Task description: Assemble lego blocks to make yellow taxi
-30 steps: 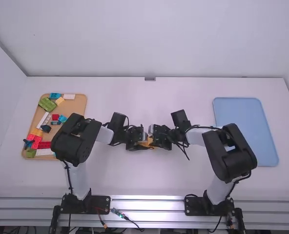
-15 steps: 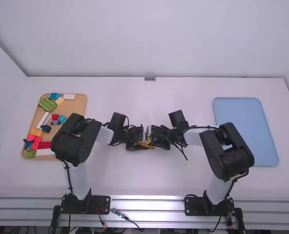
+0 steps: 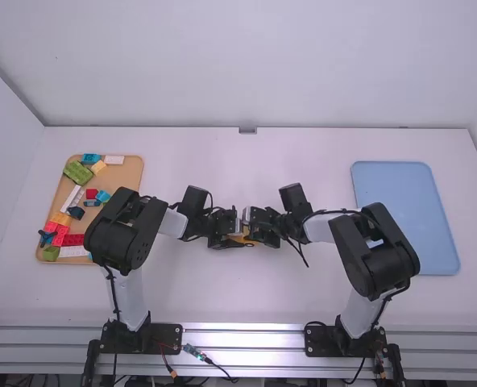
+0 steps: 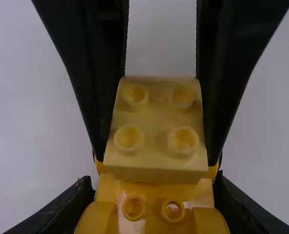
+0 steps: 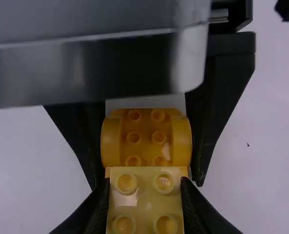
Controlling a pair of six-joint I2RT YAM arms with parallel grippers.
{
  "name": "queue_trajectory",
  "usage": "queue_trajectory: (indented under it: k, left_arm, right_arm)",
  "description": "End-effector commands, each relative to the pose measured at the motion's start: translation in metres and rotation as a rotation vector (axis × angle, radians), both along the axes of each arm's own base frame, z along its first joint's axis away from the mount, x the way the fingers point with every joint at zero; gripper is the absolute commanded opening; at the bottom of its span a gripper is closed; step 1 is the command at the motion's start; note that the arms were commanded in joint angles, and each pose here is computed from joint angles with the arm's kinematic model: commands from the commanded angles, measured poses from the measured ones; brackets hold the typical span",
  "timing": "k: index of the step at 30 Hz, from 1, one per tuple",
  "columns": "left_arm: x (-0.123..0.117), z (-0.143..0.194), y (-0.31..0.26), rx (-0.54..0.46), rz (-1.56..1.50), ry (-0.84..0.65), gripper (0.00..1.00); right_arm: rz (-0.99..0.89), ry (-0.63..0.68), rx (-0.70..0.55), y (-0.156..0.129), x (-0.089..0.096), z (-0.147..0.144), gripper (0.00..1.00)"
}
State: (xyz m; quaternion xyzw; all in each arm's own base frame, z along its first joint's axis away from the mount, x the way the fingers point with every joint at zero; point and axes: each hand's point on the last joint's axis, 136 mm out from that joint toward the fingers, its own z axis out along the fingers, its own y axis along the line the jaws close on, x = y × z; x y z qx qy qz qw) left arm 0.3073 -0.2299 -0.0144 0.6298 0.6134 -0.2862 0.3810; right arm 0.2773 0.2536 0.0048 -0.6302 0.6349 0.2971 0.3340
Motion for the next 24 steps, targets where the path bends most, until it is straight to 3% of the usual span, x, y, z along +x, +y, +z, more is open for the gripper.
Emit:
queue_trajectory:
  k: [1,17,20,24]
  left_arm:
    - [-0.0064,-0.0094,0.0042,0.022,0.006,0.022,0.56]
    - [-0.0052,-0.0087,0.0039,0.020,0.007,0.015,0.59]
    - [-0.0064,-0.0087,0.0024,0.020,0.002,0.015,0.60]
    - [-0.0057,-0.0088,0.0032,0.021,0.005,0.015,0.60]
  right_arm:
    - [-0.002,0.036,-0.013,-0.0012,-0.0065,-0.0080,0.00]
    - [-0.016,0.065,-0.015,-0.0015,-0.0081,-0.0088,0.01]
    - [-0.011,0.058,-0.015,-0.0014,-0.0081,-0.0087,0.07]
    - [-0.010,0.056,-0.015,-0.0017,-0.0078,-0.0087,0.26]
